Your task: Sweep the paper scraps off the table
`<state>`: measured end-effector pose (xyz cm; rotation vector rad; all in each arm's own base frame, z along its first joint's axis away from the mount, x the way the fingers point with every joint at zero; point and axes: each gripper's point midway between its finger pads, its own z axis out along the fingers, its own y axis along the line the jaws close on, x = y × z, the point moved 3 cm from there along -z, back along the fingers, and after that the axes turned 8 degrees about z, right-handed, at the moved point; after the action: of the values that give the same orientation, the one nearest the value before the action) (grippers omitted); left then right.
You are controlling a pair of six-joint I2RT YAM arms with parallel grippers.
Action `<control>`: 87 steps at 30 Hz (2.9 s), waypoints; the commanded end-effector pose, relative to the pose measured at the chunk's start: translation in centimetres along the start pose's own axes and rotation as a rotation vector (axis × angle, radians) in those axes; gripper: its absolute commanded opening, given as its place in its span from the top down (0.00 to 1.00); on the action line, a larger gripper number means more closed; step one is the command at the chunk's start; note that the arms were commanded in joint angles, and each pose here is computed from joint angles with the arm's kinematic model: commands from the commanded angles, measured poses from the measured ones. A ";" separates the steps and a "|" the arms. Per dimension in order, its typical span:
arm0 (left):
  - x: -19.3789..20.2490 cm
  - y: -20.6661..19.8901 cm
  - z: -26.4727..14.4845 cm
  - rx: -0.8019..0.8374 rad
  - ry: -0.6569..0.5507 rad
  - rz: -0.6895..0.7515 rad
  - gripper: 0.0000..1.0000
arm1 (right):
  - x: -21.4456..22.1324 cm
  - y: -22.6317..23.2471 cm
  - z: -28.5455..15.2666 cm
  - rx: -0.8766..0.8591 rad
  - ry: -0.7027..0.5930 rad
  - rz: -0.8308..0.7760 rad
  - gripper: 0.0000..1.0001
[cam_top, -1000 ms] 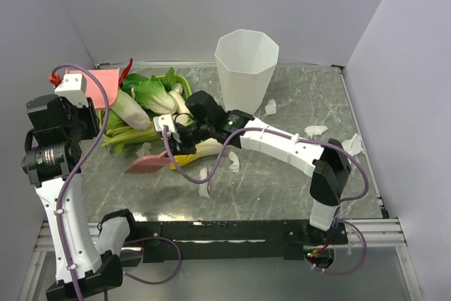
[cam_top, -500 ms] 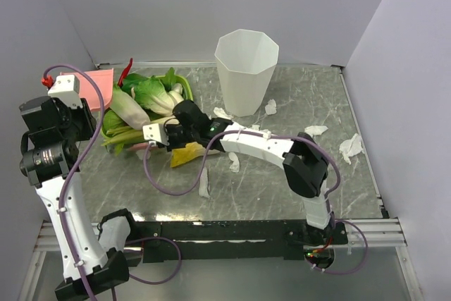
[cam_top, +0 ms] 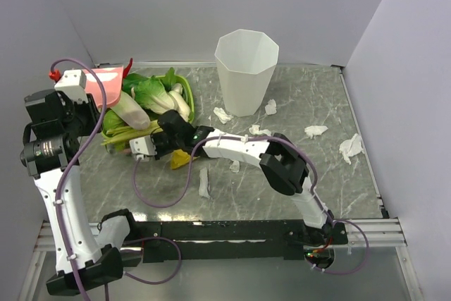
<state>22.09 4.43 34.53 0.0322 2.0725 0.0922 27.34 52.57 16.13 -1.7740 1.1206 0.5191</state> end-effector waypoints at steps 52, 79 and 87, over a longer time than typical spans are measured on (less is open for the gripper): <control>9.8 -18.3 -1.7 1.023 0.214 0.843 0.99 | 7.7 12.1 -40.4 0.185 0.274 0.702 1.00; 22.4 -27.6 5.9 0.985 0.362 0.958 0.88 | 10.4 3.6 -42.5 0.705 0.437 1.077 1.00; 24.6 -28.1 8.1 0.972 0.391 1.011 0.67 | 11.5 5.5 -42.9 0.699 0.505 1.080 1.00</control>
<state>16.47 -20.38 7.34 1.7665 2.1286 -0.3371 23.36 9.86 24.60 -0.6071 2.2768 0.2562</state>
